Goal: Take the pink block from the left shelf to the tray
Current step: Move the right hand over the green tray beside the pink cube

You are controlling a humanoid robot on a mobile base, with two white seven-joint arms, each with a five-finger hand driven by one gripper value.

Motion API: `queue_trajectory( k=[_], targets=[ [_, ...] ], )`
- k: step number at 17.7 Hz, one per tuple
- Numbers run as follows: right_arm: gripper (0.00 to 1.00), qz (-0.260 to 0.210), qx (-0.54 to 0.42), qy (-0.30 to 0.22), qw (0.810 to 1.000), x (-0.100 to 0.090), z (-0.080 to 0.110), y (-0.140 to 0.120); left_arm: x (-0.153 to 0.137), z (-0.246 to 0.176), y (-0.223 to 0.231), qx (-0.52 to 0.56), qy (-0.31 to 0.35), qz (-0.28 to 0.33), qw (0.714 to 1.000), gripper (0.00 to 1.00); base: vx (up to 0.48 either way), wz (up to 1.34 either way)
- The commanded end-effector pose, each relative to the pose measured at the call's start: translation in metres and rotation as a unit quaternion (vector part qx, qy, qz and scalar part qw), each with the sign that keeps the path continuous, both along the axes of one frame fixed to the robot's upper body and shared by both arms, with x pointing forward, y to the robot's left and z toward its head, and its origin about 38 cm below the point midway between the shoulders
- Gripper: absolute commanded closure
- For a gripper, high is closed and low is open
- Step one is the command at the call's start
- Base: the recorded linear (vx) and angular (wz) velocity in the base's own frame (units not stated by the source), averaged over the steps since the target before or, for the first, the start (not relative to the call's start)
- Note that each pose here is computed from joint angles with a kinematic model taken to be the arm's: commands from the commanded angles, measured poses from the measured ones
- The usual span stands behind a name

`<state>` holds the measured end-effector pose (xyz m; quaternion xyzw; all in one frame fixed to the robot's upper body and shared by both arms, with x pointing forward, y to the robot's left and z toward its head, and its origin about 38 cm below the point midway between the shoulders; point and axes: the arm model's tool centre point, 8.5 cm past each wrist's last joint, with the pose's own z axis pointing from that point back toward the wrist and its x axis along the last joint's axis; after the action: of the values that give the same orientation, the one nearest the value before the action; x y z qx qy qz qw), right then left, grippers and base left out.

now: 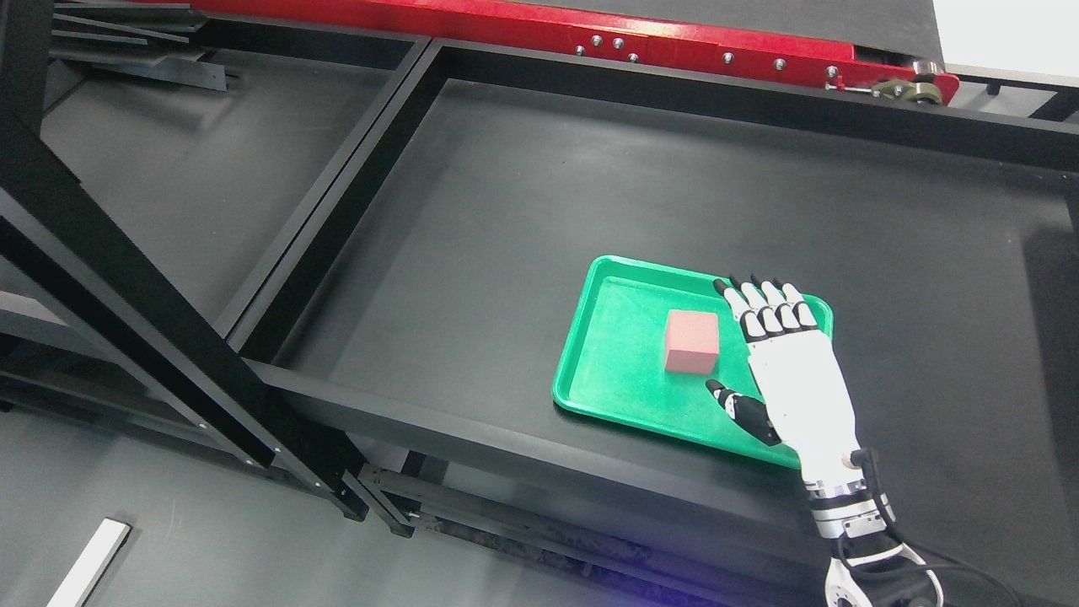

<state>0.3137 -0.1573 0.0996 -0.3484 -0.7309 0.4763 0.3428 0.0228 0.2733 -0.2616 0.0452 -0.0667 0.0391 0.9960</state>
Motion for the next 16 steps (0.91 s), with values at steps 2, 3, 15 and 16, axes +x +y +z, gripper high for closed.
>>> queue_trajectory(
  k=[2, 3, 15, 16],
  targets=[
    [0.0, 0.022, -0.035, 0.016, 0.999, -0.001, -0.006, -0.008, 0.008, 0.002, 0.011, 0.009, -0.007, -0.001, 1.0, 0.0, 0.111, 0.06],
    [0.0, 0.023, -0.04, 0.023, 0.999, -0.001, -0.008, -0.008, 0.008, 0.002, 0.011, 0.009, -0.007, -0.001, 1.0, 0.0, 0.051, 0.02],
    [0.0, 0.031, -0.059, 0.084, 0.994, 0.052, -0.018, -0.01, 0.007, 0.001, 0.011, 0.009, -0.006, -0.001, 1.0, 0.0, 0.012, -0.01],
    [0.0, 0.032, -0.061, 0.085, 0.994, 0.056, -0.018, -0.01, 0.007, 0.001, 0.011, 0.009, -0.006, -0.001, 1.0, 0.0, 0.0, 0.0]
  ],
)
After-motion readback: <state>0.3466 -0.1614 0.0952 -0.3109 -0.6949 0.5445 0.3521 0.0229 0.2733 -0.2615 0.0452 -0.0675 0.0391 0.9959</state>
